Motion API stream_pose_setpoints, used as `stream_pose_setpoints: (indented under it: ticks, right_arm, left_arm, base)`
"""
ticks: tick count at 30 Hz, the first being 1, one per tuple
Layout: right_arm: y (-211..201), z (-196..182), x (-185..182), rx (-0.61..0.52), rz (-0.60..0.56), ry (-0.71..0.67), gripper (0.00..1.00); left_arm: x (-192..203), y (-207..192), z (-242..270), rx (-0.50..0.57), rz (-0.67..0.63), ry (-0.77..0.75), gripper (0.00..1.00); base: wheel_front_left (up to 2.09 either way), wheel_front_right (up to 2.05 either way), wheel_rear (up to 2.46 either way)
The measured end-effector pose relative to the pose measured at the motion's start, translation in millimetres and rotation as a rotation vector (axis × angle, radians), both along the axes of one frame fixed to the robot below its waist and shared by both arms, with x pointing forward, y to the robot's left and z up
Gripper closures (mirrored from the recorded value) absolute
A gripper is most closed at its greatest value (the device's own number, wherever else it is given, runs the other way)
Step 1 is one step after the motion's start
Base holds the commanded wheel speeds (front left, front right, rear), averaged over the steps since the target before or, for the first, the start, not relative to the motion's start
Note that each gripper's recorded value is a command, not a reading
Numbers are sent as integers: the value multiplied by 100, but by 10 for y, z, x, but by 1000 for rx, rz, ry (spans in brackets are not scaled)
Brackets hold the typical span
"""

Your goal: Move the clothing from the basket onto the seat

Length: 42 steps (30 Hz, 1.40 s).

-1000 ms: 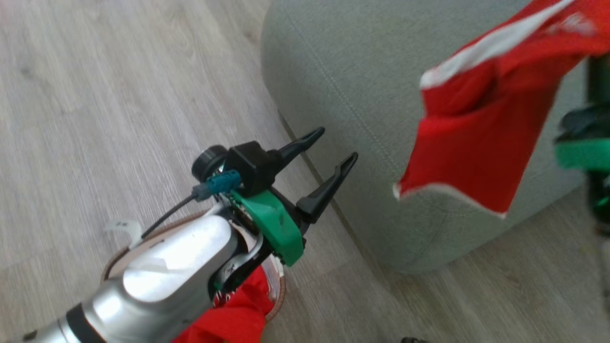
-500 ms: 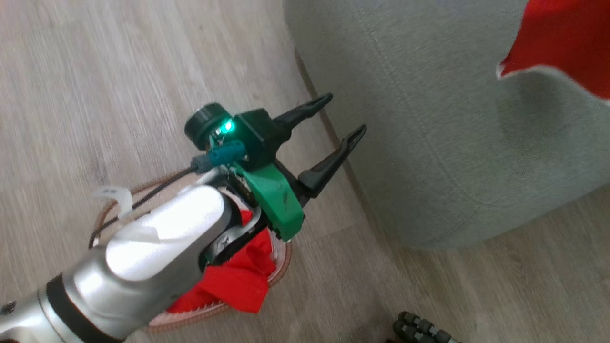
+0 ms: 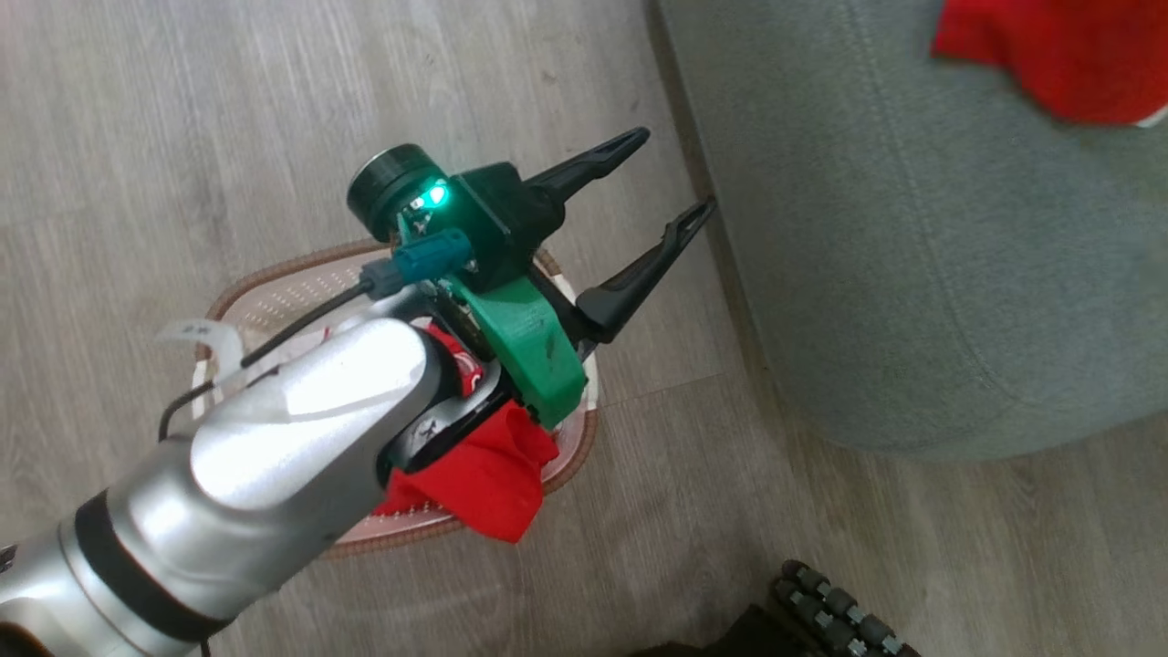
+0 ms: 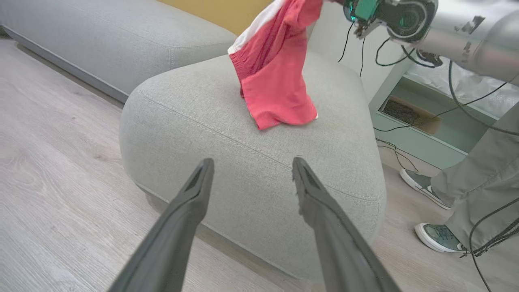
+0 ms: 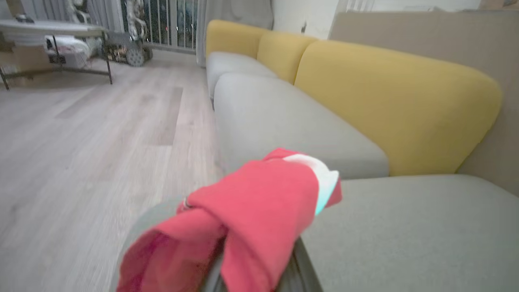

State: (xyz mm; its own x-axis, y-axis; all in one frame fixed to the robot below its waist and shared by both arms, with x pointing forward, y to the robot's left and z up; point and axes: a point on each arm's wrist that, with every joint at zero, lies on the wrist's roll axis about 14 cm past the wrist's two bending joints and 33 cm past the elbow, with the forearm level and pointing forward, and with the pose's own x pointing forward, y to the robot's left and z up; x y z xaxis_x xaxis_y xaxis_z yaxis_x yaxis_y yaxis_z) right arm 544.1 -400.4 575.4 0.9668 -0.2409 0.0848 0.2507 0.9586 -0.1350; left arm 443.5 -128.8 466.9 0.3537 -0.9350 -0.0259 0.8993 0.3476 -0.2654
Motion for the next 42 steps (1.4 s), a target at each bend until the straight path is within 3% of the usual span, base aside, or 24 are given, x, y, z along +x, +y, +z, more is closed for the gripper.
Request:
stream_pose_setpoints:
  ticks: [11,17,20,22,23,33,42]
  right_arm:
    - [-216,-1222,-236,96,-105,469,100]
    - [-193,-1560,-459,174,-132,675,100]
    - [-203,-1576,-514,199,-141,697,98]
    - [-238,-1553,-555,200,-151,707,49]
    - [-260,-1532,-575,199,-157,709,0]
    - [-350,-1349,-860,245,-196,756,0]
    - [-511,-838,-1151,198,-204,705,0]
  left_arm:
    - [102,130,-87,14,42,8,0]
    - [105,144,-42,18,48,-4,0]
    - [101,143,-7,19,50,-12,0]
    - [97,143,39,12,52,-23,0]
    - [93,143,60,12,52,-28,0]
    - [-28,132,293,-6,61,-60,0]
    - [-228,114,601,-34,80,-96,0]
  base:
    - [0,0,0]
    - [0,0,0]
    - [0,0,0]
    - [0,0,0]
    - [0,0,0]
    - [0,0,0]
    - [0,0,0]
